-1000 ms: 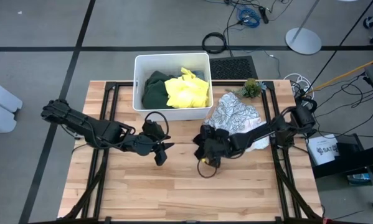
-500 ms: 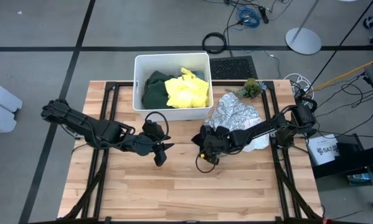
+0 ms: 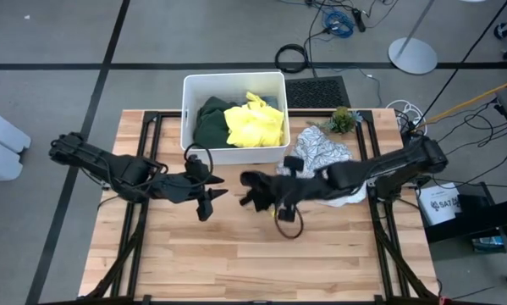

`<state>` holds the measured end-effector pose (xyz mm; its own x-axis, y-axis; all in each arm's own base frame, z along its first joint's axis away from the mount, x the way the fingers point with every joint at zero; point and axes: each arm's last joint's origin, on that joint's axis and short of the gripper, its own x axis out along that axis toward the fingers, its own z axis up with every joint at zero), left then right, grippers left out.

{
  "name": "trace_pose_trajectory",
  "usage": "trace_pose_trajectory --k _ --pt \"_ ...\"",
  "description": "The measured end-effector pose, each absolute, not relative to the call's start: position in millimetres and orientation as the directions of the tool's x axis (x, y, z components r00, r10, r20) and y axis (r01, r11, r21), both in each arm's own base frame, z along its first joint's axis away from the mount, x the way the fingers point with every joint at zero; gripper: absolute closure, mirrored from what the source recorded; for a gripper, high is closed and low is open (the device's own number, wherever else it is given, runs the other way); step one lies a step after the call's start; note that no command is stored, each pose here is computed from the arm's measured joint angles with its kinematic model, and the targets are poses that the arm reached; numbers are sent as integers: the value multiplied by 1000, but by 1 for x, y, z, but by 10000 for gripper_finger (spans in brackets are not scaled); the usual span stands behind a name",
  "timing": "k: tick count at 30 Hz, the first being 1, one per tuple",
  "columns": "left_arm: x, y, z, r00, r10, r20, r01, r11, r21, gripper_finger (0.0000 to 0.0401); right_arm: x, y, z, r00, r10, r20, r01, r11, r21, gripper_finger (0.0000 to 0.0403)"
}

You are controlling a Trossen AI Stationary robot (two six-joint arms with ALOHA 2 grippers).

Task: Fold laundry
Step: Put the folded black underwear into the white laundry bin

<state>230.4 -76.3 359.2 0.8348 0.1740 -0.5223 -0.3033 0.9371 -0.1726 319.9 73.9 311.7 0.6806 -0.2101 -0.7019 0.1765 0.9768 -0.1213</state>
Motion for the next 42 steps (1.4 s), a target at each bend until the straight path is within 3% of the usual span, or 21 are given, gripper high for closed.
trace_pose_trajectory --k 8,16,22,27,36,42 --pt "228 -76 360 833 183 -522 -296 945 -140 238 331 26 410 833 -302 -463 229 951 -209 378" --pt "223 -87 360 837 146 -527 -252 958 -135 238 352 -68 430 932 -272 -239 258 962 -87 378" --pt "220 -94 359 840 121 -528 -227 964 -140 237 403 -122 385 938 -301 -173 295 953 -61 378" --pt "219 -97 360 843 108 -527 -213 967 -142 237 443 -158 320 917 -344 -201 346 938 -27 378" --pt "218 -98 360 844 106 -525 -224 961 -165 237 481 -196 234 769 -338 -542 395 919 -13 378" --pt "218 -98 360 845 106 -525 -232 956 -181 237 489 -204 208 656 -295 -695 408 913 -2 365"
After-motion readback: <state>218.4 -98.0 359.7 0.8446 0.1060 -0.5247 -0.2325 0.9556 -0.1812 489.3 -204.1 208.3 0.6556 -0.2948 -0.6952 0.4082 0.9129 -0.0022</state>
